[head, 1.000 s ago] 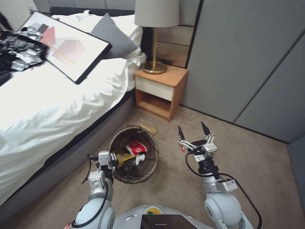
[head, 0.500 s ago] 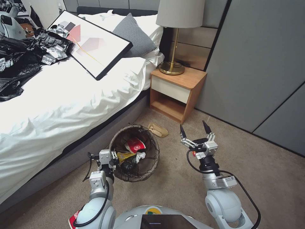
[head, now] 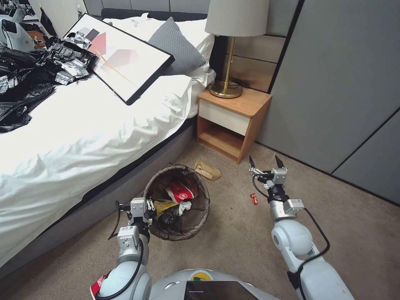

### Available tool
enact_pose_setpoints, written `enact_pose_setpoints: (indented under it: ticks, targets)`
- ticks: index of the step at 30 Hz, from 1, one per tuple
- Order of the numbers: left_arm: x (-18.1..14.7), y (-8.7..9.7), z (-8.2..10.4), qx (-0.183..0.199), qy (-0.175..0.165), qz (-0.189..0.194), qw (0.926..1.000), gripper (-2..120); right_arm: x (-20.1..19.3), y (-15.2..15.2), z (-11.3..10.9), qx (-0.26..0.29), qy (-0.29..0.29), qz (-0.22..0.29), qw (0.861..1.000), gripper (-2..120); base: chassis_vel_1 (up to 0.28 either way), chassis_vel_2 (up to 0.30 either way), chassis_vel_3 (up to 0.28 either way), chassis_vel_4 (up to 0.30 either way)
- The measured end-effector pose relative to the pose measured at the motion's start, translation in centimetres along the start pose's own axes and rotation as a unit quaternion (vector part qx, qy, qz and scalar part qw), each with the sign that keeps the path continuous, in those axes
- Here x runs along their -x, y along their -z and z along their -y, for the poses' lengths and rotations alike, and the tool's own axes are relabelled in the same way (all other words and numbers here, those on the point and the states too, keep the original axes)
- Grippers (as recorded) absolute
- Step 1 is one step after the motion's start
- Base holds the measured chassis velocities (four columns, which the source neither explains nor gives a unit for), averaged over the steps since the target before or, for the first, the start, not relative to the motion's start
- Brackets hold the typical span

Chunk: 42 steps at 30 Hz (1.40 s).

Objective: Pick up the trash bin, then pick up the garbage from the floor and place it into the trash bin.

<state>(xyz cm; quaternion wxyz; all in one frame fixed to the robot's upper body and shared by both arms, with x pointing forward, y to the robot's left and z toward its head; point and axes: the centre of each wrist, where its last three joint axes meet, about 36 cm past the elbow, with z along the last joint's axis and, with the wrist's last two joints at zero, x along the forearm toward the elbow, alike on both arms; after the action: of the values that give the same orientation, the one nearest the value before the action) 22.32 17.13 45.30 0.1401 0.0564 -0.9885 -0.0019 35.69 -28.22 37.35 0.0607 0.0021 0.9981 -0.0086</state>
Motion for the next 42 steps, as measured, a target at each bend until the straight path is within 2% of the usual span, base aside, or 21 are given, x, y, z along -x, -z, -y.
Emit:
enact_pose_setpoints:
  ticks: [3,6,13,14,16,22,42]
  targets:
    - [-0.1,0.0,0.0,0.001,0.0,0.0,1.0,0,0.7,-1.4,0.7,-0.007,-0.004,-0.029,1.0,100,0.0,0.0,0.0,0.0]
    - [-0.2,0.0,0.0,0.002,0.001,0.0,1.0,0,1.4,-4.1,1.9,-0.018,-0.017,-0.101,0.995,100,0.0,0.0,0.0,0.0]
    - [-0.2,0.0,0.1,0.002,0.001,0.002,1.0,0,1.5,-7.1,3.2,-0.03,-0.021,-0.163,0.986,100,0.0,0.0,0.0,0.0]
    - [-0.2,0.0,0.2,0.002,0.0,0.001,1.0,0,1.6,-9.2,3.9,-0.045,-0.023,-0.189,0.981,100,0.0,0.0,0.0,0.0]
    - [-0.2,-0.1,0.2,0.002,-0.001,0.0,1.0,0,1.7,-10.8,4.4,-0.053,-0.02,-0.205,0.977,100,0.0,0.0,0.0,0.0]
    - [-0.3,-0.2,0.2,0.004,0.001,0.0,1.0,0,1.9,-13.1,5.0,-0.053,-0.016,-0.232,0.971,100,0.0,0.0,0.0,0.0]
    - [-0.3,-0.4,0.3,0.004,0.004,-0.003,1.0,0,2.7,-18.1,6.0,-0.063,-0.001,-0.279,0.958,100,0.0,0.0,0.0,0.0]
